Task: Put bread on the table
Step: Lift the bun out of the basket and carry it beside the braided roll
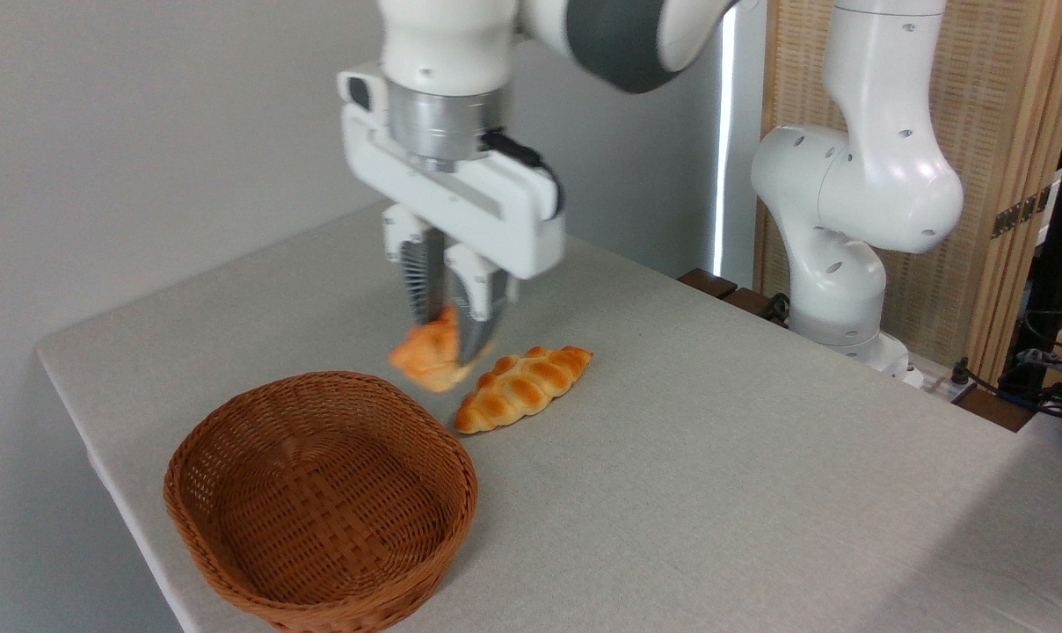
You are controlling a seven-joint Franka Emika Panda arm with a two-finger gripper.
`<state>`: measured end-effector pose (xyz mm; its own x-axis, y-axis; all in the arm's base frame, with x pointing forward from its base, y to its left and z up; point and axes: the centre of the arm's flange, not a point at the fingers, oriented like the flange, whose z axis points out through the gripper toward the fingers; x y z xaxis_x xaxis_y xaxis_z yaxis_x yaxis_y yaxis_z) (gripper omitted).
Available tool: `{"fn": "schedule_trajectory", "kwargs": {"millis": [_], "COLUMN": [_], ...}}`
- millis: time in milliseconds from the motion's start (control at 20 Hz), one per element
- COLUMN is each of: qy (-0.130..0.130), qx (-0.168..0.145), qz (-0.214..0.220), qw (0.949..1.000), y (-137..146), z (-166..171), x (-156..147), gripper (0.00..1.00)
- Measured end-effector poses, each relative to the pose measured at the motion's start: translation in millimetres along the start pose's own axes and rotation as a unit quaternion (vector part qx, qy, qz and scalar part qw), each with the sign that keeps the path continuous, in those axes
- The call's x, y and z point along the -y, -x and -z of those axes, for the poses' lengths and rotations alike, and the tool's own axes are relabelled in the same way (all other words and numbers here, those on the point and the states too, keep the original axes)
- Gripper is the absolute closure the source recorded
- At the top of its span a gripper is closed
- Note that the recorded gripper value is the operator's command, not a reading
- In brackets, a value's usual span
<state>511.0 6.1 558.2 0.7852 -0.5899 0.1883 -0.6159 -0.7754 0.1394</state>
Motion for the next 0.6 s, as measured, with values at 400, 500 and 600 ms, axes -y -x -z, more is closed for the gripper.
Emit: {"fn": "schedule_trajectory", "kwargs": {"millis": [400, 500, 600], "qy": [0.035, 0.039, 0.042], "qx": [0.098, 0.098, 0.091], "qz": [-0.051, -0.050, -0.052], "qw": [0.9933, 0.9932, 0.9936], "y": [71, 69, 64], "z": [-68, -79, -85], "x": [7, 6, 4], "gripper": [0.53, 0.48, 0.12]}}
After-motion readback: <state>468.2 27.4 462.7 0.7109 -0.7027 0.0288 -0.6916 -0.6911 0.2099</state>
